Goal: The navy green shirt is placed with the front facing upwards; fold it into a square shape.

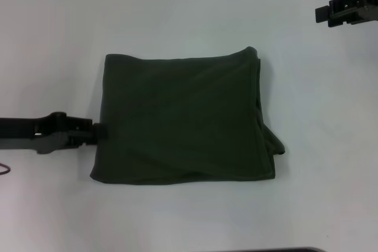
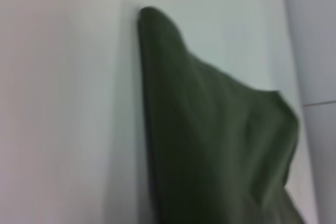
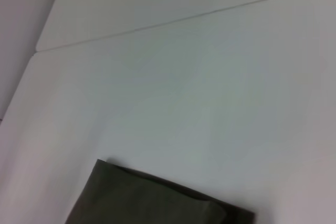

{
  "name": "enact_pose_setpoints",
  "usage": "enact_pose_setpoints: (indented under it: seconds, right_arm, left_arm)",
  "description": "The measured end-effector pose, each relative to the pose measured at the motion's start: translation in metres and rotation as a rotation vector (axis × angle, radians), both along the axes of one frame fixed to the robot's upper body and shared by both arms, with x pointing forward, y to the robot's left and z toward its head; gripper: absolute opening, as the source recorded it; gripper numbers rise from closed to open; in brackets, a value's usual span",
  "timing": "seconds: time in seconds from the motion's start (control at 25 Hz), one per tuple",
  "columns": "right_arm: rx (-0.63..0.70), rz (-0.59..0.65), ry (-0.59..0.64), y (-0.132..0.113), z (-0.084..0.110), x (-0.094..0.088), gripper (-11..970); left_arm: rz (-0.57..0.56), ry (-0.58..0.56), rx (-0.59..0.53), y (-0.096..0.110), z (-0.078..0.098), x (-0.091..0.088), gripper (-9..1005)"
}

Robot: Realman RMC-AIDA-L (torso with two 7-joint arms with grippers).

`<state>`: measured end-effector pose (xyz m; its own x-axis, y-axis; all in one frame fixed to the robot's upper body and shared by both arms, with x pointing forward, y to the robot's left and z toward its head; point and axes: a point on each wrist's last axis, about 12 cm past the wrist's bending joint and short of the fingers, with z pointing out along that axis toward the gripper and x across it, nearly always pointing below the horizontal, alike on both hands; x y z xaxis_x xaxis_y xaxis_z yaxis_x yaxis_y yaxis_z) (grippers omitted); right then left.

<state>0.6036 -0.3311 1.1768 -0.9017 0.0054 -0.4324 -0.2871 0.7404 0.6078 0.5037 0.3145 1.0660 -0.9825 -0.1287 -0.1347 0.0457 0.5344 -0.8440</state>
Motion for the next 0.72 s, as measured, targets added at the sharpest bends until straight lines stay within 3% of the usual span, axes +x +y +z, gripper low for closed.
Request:
enact_pose_setpoints:
  seconds: [0.12, 0.28, 0.52, 0.56, 0.72]
  right_arm:
    - [0.009, 0.010, -0.007, 0.003, 0.002, 0.001, 560]
    - [0.015, 0.019, -0.007, 0.005, 0.003, 0.001, 571]
    - [0.030, 0.053, -0.031, 0.010, 0.001, 0.000, 587]
    - [0.036, 0.074, -0.050, 0.012, 0.001, -0.001, 590]
    - [0.087, 0.192, -0.231, 0.020, 0.003, -0.004, 601]
  left_arm:
    - [0.019, -0.007, 0.047, 0.011, 0.007, 0.002, 251]
    - [0.111, -0.108, 0.061, 0.035, 0.026, -0.003, 402]
    - [-0.022, -0.216, -0.088, 0.020, 0.041, -0.013, 579]
    - [-0.150, -0.389, -0.186, 0.002, 0.046, -0.019, 601]
    - [-0.236, -0.664, -0.278, -0.013, 0.047, -0.027, 645]
